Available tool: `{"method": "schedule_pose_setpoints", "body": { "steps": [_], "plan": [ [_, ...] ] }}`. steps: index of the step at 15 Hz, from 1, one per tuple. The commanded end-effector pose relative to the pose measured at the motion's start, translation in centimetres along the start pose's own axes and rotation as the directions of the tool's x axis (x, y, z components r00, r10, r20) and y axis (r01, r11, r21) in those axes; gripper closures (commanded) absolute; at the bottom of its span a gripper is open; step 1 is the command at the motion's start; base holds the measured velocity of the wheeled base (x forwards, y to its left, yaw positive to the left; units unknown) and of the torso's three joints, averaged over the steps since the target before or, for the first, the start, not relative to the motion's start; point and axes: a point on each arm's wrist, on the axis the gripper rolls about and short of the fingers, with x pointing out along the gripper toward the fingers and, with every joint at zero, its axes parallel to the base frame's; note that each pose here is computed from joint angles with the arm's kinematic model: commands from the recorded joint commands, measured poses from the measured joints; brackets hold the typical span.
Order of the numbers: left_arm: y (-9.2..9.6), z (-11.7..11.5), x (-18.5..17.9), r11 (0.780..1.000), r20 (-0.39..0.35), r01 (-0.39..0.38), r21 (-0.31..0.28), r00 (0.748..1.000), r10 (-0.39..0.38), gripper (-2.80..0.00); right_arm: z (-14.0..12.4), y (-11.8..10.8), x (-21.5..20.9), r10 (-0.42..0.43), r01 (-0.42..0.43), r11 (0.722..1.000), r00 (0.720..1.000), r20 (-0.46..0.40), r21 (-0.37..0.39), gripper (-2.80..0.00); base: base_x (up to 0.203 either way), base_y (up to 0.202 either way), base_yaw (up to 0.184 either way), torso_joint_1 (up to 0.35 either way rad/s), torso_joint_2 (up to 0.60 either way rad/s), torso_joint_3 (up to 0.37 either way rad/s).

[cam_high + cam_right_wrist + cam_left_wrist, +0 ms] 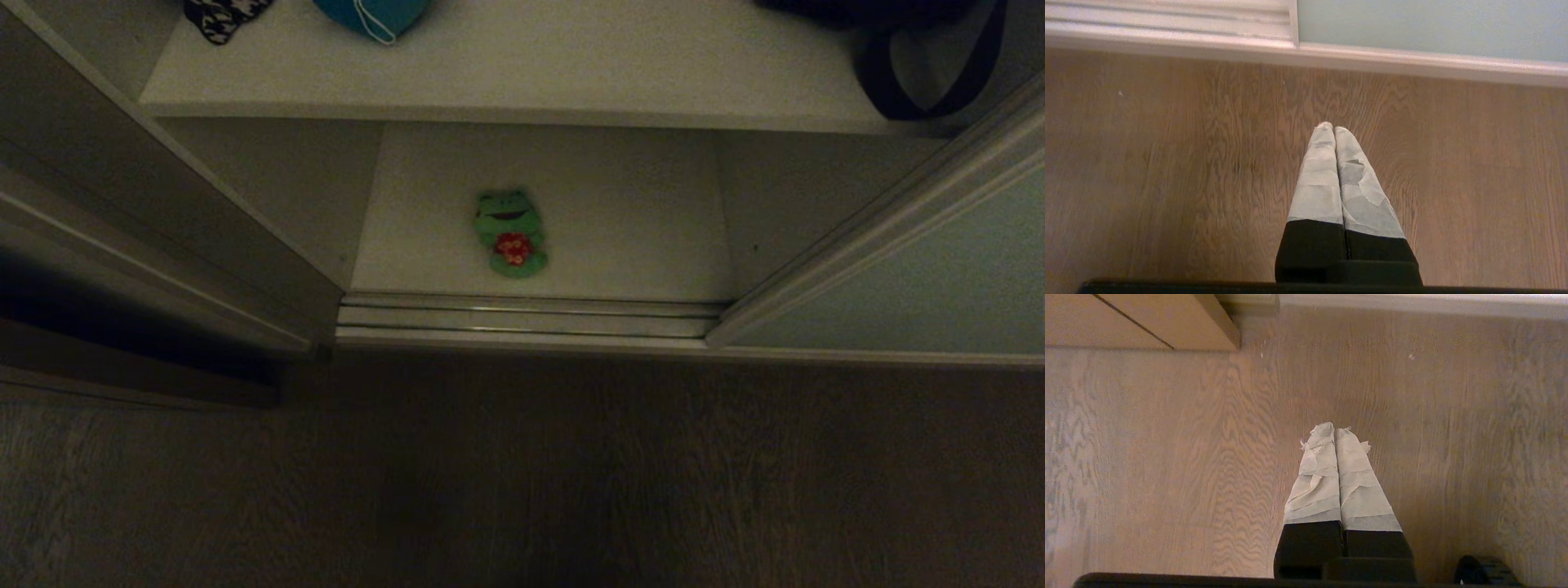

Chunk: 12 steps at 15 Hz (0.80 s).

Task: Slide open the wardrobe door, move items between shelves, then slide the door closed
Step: Place the green doll on the higher shelf

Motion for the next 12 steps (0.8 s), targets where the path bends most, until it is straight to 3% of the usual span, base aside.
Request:
{"method": "schedule_pose_setpoints", "body": {
  "steps": [1,12],
  "plan": [
    [0.00,0.00,0.02,1.000,-0.005,0.000,0.000,1.000,0.000,0.00,0.03,0.00,-0.03,0.000,0.000,1.000,1.000,0.004,0.000,0.00,0.000,0.000,0.000,0.002,0.01,-0.193],
    [0.00,0.00,0.02,1.000,-0.005,0.000,-0.002,1.000,0.000,0.00,-0.01,0.00,-0.02,0.000,0.000,1.000,1.000,0.003,0.000,0.00,0.000,0.000,0.000,0.004,0.00,-0.197]
  ]
}}
